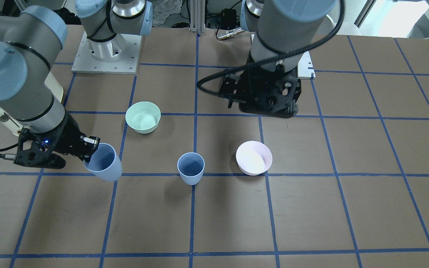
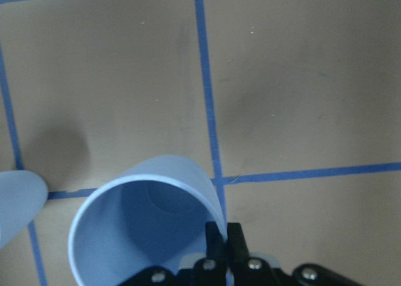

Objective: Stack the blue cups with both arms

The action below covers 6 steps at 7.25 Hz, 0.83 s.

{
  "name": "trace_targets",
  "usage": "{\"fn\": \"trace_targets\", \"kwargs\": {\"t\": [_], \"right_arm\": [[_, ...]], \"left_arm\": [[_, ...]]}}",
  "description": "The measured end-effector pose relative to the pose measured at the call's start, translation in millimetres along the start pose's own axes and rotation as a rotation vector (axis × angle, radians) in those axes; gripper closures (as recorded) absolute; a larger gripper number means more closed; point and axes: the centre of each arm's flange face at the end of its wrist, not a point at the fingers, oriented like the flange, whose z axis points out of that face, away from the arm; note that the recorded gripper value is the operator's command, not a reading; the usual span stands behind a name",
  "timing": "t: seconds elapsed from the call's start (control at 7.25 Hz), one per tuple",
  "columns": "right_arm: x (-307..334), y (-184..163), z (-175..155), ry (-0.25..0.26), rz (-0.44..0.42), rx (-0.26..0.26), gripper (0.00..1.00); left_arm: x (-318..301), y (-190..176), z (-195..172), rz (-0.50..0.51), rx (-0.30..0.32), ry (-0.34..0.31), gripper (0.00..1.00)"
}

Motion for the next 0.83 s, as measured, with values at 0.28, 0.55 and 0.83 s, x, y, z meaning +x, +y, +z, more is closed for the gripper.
{"fn": "trace_targets", "kwargs": {"t": [0.28,0.55,0.83], "right_arm": [[-79,35,-11,-0.002,0.072,0.009,1.00],[-128,54,-24,-0.019,0.133,0.029,1.00],[-147,55,-27,-0.031,0.172,0.031,1.00]], "left_arm": [[-39,28,9,-0.057,0.017,-0.064,0.00],[-51,27,30,-0.068,0.220,-0.069,0.00],[-66,24,31,-0.032,0.357,-0.042,0.00]]}}
